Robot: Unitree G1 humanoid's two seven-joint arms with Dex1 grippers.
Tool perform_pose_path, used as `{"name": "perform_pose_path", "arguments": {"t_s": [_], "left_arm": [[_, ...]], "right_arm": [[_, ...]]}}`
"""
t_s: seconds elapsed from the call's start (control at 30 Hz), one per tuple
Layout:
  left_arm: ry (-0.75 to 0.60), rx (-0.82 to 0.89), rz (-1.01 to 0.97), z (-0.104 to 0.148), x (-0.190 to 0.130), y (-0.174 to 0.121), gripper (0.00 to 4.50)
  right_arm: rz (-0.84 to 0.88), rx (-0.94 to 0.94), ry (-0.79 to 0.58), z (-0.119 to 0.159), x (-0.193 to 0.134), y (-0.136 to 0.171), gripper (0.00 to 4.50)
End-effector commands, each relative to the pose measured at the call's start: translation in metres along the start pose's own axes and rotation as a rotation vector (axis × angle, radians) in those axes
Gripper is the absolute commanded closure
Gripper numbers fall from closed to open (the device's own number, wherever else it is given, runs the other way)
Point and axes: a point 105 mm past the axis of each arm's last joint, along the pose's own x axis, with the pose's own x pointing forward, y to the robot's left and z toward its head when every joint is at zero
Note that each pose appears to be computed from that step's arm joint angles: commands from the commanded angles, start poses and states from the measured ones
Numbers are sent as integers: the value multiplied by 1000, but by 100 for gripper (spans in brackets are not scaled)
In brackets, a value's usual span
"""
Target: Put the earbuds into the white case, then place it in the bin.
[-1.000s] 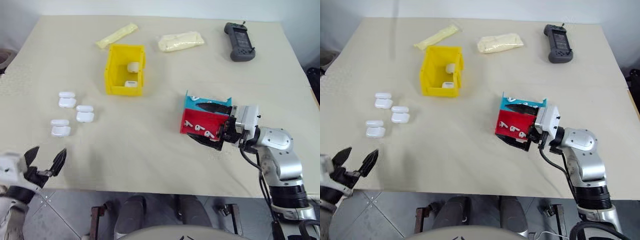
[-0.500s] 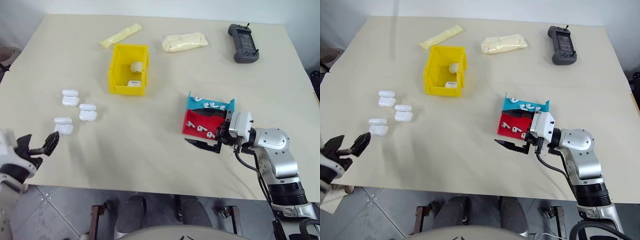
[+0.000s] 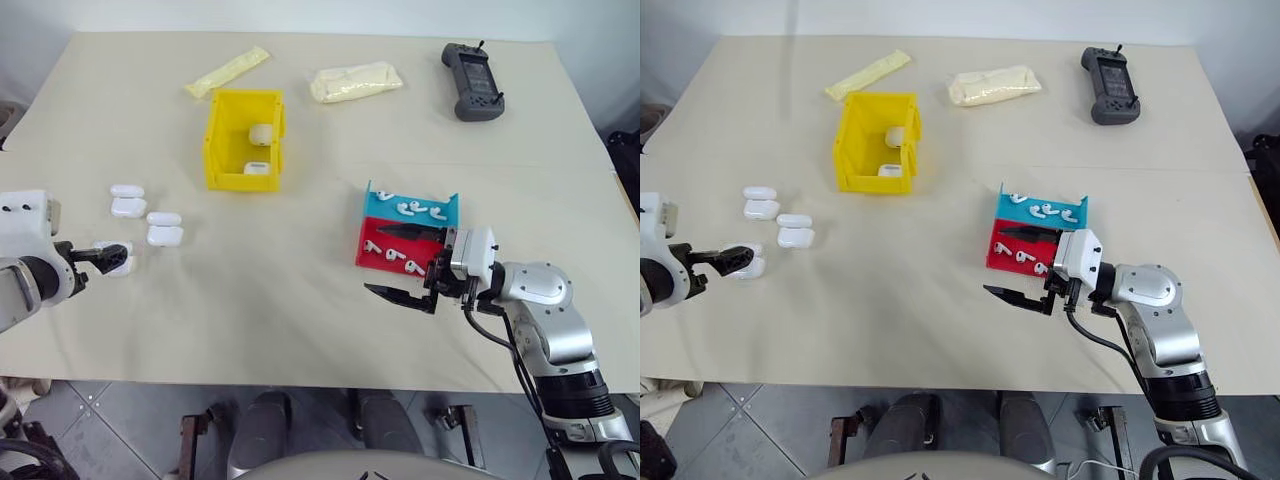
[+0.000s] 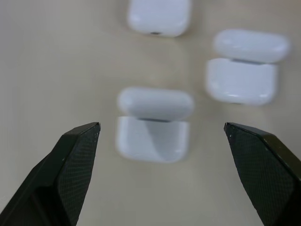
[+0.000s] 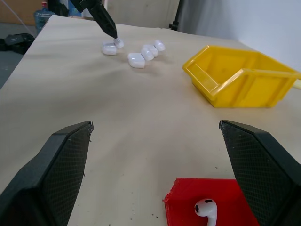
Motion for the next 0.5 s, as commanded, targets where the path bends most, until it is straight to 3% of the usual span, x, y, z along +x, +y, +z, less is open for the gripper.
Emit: {"name": "perform_pose_path", "arguments": {"t_s": [0.03,0.23,0.5], "left_arm": [[57,-18,3,-10,4,7,2],[96,-57,-47,-19,18,-5,2],[107,-41,-31,-11,28,-7,2]], "right_arm": [[-31,-45,-40,14,-1,-4,0],[-49,-52,-50,17,1,-5,0],[-61,-53,-54,19,2,-4,0]]}}
